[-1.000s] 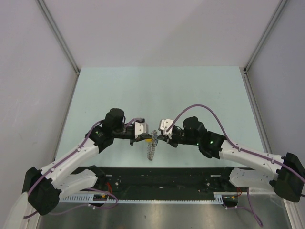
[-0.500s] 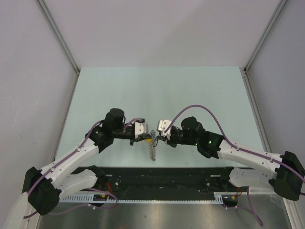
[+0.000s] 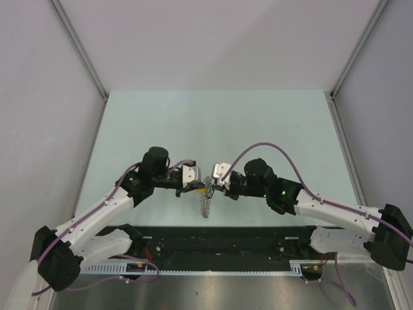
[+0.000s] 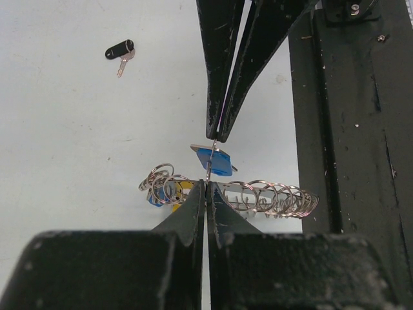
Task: Put the keys on the keyring
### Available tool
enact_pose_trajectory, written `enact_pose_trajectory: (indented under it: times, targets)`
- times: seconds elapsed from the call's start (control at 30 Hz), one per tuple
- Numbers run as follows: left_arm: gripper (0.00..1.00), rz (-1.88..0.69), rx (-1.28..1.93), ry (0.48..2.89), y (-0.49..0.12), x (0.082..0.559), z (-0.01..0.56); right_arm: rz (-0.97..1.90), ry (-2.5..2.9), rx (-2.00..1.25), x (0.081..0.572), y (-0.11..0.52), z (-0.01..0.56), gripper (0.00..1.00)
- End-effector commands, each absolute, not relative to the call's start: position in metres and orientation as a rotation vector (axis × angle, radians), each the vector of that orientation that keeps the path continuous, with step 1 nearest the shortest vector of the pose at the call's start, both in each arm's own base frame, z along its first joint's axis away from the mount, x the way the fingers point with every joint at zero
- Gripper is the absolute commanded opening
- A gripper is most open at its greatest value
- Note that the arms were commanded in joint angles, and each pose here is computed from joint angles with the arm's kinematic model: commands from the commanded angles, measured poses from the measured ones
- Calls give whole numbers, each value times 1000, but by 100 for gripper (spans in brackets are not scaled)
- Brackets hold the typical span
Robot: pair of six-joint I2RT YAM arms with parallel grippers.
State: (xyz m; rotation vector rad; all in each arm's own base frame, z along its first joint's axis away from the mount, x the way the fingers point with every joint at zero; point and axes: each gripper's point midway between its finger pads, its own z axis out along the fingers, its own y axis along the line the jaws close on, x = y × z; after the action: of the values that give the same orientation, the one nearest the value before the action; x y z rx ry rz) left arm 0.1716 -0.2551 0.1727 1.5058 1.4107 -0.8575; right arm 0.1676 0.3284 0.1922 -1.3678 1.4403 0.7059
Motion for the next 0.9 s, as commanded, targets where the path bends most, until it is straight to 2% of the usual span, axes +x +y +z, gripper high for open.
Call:
enact_pose_trajectory:
  times: [0.0, 0.53, 0.87]
  targets:
    - [0, -907, 1533, 1285, -264, 163, 194, 697, 1379, -1349, 171, 339, 216, 0]
    - [0, -937, 1563, 1248, -265, 154, 194, 689, 1380, -1361, 171, 347, 214, 0]
    - [0, -931, 1549, 1310, -266, 158, 190, 699, 1349, -1349, 170, 349, 223, 0]
